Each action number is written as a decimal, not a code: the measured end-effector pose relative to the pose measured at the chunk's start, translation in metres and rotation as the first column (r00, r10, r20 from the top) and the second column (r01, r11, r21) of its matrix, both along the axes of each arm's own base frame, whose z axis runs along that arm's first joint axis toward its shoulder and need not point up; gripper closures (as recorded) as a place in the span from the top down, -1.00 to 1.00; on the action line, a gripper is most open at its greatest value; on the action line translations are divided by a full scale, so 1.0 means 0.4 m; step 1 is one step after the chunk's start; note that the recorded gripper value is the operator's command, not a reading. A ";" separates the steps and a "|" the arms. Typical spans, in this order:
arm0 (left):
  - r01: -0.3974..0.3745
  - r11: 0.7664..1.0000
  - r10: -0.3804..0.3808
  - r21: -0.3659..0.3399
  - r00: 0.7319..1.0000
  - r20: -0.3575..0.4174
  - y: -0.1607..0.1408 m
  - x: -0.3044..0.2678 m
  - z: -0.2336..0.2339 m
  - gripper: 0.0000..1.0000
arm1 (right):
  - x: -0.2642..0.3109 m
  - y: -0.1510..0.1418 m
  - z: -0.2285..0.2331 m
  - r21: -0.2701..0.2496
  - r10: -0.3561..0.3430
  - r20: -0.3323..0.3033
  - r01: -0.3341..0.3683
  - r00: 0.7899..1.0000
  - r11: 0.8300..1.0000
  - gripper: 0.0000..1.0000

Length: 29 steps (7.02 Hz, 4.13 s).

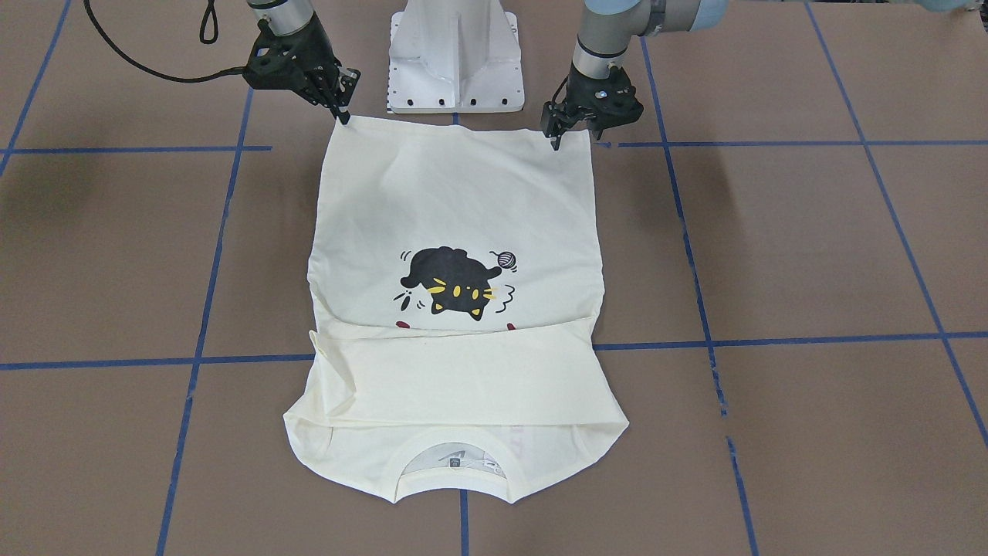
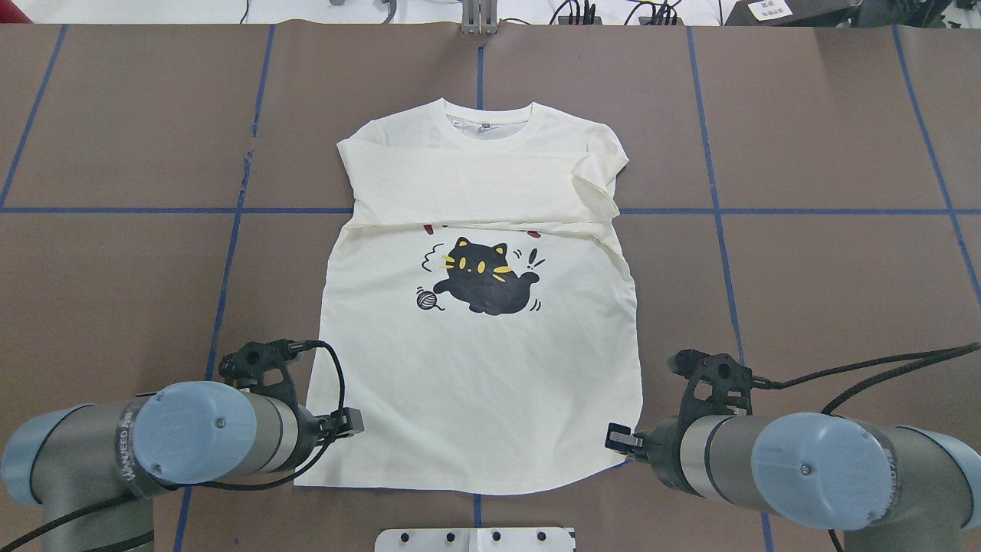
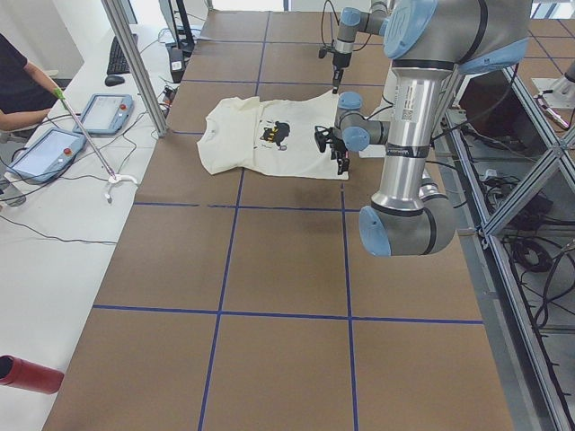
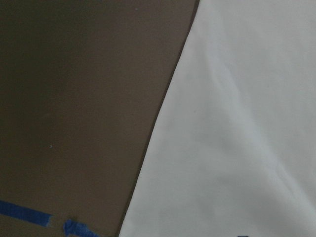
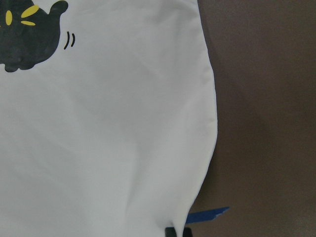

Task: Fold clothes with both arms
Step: 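Lower both grippers onto the hem corners and grasp them, then lift the hem with both grippers and fold it toward the collar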

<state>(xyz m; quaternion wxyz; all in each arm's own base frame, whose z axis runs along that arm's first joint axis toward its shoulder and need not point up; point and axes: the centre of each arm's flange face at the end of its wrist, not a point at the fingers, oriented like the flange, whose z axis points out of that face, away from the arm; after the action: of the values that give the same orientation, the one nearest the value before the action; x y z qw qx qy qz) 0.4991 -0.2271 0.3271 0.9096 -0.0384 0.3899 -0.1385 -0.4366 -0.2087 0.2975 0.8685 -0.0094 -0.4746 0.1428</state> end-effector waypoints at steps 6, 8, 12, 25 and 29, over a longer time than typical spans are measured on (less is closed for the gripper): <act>-0.015 1.000 0.016 -0.024 0.999 0.034 0.042 0.005 0.047 -0.03 | 0.007 -0.008 -0.009 0.001 0.005 0.008 -0.005 1.000 1.000 -1.00; -0.018 1.000 0.019 -0.025 0.999 0.037 0.046 0.004 0.051 -0.76 | 0.009 -0.011 -0.009 0.001 0.008 0.008 -0.008 1.000 1.000 -1.00; -0.019 0.999 0.020 -0.026 0.999 0.048 0.050 -0.011 0.047 -1.00 | 0.018 -0.021 -0.007 -0.006 0.009 0.008 -0.009 1.000 1.000 -1.00; -0.287 0.950 0.304 0.122 0.938 -0.165 0.225 -0.311 -0.320 -1.00 | 0.282 0.109 -0.032 -0.165 -0.265 0.069 0.273 0.962 0.948 -1.00; -0.213 0.955 0.238 0.206 0.966 -0.103 -0.044 -0.312 -0.286 -1.00 | 0.238 -0.232 -0.017 -0.029 -0.152 0.082 0.155 0.985 0.987 -1.00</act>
<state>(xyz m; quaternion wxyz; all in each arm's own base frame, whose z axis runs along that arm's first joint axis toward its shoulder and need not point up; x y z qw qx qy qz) 0.3742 -0.2448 0.2128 0.8922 -0.0029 0.4515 0.0076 -0.3414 -0.3017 0.2906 0.8569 -0.0672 -0.5042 0.0833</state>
